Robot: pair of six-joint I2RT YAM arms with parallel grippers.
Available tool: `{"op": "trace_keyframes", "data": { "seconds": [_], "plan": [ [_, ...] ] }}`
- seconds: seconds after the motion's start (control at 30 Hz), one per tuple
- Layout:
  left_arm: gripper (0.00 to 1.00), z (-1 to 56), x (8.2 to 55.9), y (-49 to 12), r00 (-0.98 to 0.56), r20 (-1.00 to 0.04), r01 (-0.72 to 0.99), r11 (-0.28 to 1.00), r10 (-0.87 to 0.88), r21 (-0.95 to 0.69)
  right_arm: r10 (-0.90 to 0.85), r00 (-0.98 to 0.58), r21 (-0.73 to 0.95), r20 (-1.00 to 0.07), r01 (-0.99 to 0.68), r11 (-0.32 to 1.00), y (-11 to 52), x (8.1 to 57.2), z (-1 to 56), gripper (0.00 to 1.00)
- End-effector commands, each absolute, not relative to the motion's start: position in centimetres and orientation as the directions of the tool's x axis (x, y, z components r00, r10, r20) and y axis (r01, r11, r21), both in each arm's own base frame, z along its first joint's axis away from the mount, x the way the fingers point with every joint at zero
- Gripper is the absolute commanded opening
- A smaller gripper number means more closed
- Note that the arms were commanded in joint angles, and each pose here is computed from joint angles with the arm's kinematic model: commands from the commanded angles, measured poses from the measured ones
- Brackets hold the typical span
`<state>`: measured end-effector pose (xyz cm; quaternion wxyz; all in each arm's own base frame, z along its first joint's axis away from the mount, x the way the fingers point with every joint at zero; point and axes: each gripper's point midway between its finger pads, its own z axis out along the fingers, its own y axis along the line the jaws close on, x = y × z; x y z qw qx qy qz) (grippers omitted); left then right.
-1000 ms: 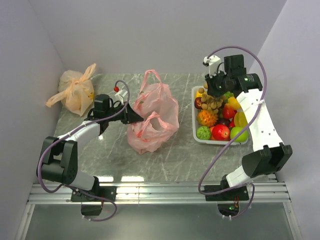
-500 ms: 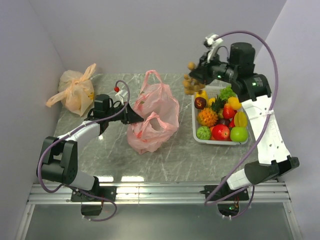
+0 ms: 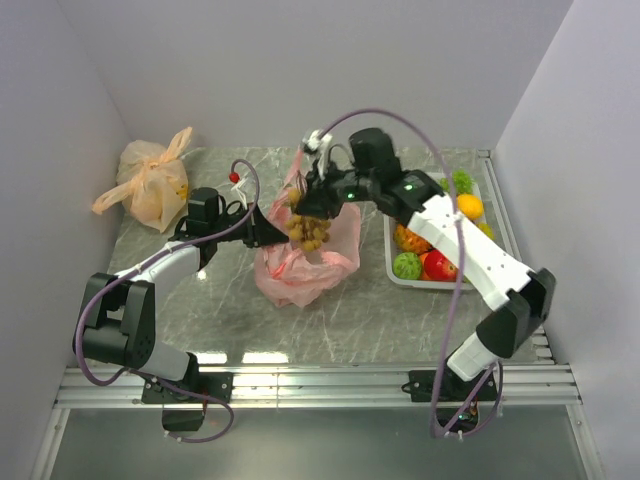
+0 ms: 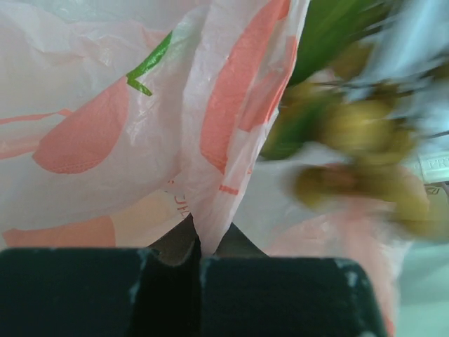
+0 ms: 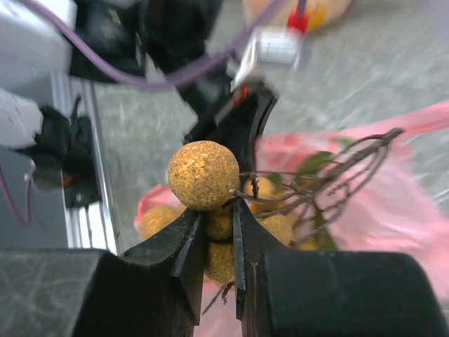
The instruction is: Place the fake fruits into the plastic bag and tie a complex knot
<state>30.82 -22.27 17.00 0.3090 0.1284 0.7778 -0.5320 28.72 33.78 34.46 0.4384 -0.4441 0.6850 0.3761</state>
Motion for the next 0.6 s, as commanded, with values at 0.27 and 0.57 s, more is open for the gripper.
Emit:
{"op": "trace_keyframes", "data": {
  "seconds": [0.27,0.57],
  "plan": [
    [0.0,19.4,30.9,-22.6,-0.738,-0.661,0.6,0.32,-0.131,-0.733,-0.293,-0.253,0.142,-0.922,-0.925,0.353,35.1,28.9,34.4,0.83],
    [0.0,19.6,30.9,-22.0,-0.739,-0.66,0.599,0.316,-0.137,-0.736,-0.243,-0.239,0.121,-0.94,-0.901,0.417,30.1,29.2,38.1,0.83]
  ]
}}
